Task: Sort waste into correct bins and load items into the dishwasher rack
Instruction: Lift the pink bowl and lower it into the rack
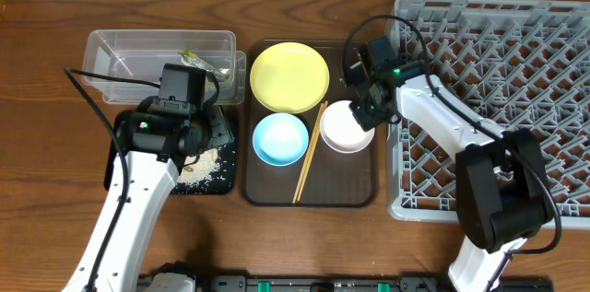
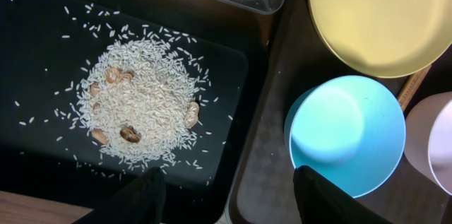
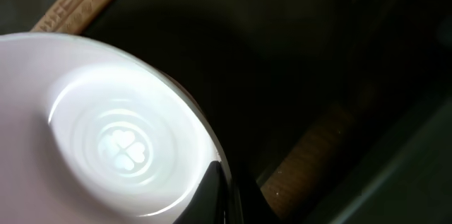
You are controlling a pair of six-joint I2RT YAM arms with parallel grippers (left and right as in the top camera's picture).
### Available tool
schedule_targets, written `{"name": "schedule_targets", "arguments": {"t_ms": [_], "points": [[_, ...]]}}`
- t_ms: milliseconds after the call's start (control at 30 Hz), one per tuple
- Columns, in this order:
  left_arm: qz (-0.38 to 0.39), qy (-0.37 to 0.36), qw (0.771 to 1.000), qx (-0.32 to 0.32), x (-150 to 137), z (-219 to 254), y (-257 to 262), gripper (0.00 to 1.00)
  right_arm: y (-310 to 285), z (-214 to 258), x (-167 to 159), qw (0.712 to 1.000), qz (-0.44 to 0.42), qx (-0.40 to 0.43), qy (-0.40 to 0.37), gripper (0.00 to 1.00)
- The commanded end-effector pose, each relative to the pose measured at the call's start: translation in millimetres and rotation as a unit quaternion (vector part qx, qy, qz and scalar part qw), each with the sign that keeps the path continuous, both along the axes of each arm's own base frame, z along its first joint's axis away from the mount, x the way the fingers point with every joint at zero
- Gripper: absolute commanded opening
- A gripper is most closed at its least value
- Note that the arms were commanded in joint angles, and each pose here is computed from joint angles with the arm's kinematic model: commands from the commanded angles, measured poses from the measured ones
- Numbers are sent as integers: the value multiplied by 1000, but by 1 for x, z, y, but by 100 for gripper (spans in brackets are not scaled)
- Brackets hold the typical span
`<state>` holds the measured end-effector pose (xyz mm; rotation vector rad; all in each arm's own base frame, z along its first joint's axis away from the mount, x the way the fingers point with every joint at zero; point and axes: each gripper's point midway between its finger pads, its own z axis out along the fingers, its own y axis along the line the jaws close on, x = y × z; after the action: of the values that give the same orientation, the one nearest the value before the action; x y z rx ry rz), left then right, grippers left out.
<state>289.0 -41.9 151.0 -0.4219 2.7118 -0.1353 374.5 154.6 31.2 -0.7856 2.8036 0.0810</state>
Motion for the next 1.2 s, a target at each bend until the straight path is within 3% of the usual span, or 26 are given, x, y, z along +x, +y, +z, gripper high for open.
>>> {"name": "schedule_targets", "arguments": {"t_ms": [0, 300, 533, 833, 1167], "points": [[9, 1, 1000, 4, 1, 0, 3, 61, -7, 35, 15, 998, -31, 13, -51, 1], [9, 1, 1000, 4, 1, 0, 3, 61, -40, 165, 60, 959, -94, 55, -263, 1], [9, 0, 1000, 4, 1, 0, 3, 61, -116, 223, 87, 895, -187, -84, -397, 1], [9, -1, 1000, 4, 2, 0, 3, 61, -196, 269, 105, 771, -314, -257, -491, 1], [9, -3, 1000, 3, 3, 1, 3, 61, -197, 205, 136, 789, -273, -319, -449, 1]]}}
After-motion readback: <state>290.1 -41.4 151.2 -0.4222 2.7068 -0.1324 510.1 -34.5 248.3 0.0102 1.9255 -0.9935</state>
